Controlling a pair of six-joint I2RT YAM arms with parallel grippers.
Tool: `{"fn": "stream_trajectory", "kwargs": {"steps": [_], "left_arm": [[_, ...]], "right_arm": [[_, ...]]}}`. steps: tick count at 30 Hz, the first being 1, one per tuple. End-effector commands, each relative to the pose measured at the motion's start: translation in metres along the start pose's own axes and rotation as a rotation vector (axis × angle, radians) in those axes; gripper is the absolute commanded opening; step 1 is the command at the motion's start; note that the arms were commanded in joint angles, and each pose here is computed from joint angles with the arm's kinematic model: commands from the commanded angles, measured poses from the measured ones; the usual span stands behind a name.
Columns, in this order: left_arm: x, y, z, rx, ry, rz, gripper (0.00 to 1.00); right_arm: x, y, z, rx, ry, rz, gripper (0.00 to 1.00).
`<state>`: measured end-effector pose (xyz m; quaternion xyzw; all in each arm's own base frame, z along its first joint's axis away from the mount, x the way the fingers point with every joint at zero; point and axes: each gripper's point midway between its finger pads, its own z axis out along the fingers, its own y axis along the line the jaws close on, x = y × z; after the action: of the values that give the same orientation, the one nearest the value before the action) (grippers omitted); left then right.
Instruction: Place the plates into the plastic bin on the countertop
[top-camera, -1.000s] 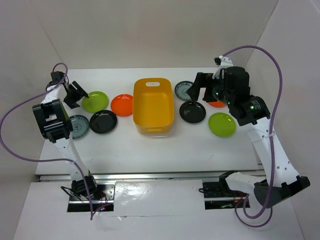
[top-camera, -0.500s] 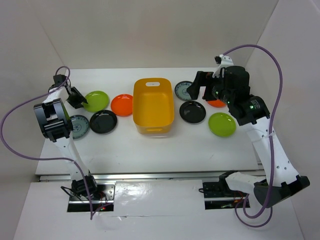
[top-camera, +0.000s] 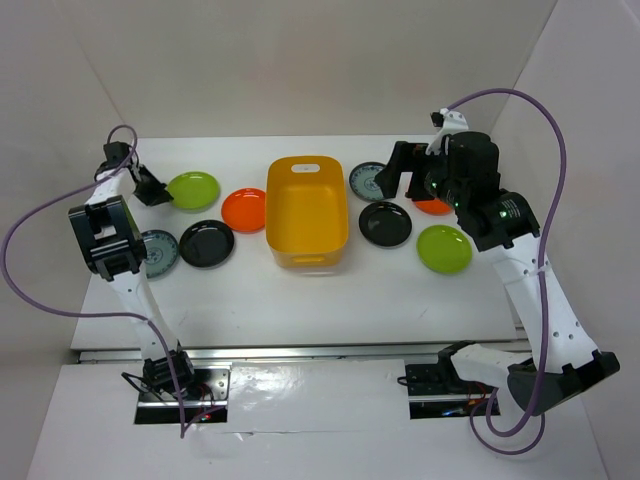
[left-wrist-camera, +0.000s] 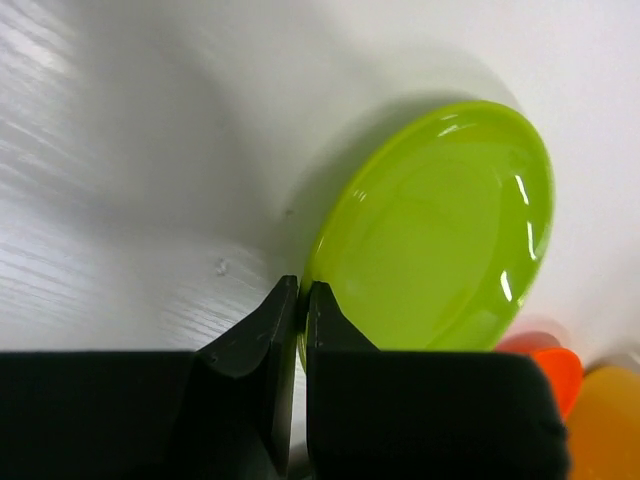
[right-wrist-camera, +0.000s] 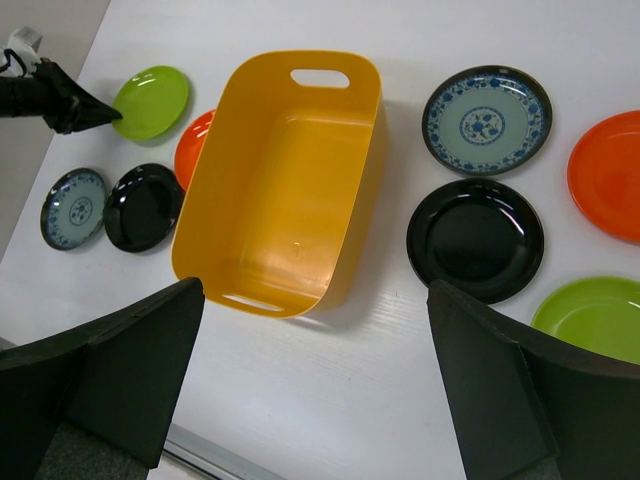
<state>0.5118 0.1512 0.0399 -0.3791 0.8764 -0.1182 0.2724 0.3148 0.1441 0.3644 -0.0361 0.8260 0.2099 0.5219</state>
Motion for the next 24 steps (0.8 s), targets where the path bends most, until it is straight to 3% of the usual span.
{"fn": "stream_trajectory", "kwargs": {"steps": [1,8,12,16,20,24], "left_arm": [[-0.003,-0.011,-0.001,0.047,0.021,0.004,0.0],[-0.058,-0.075,-0.085,0.171,-0.19,0.025,0.0],[-0.048,-0.127,-0.13,0.332,-0.191,0.112,0.0],[-0.02,-0.171,-0.173,0.491,-0.181,0.182,0.0],[0.034,-0.23,-0.22,0.611,-0.208,0.351,0.0],[0.089,-0.264,-0.22,0.616,-0.172,0.486,0.0]], "right_arm": [[-0.022,0.005,-0.013,-0.004,-0.075,-0.01,1.0],[-0.026,0.001,-0.01,0.031,-0.067,-0.008,1.0],[-0.035,-0.01,-0.01,0.09,-0.094,-0.012,1.0],[-0.042,-0.011,-0.011,0.096,-0.107,-0.034,1.0],[-0.045,-0.016,-0.009,0.116,-0.113,-0.041,1.0],[-0.042,-0.021,-0.008,0.127,-0.106,-0.047,1.0]]}}
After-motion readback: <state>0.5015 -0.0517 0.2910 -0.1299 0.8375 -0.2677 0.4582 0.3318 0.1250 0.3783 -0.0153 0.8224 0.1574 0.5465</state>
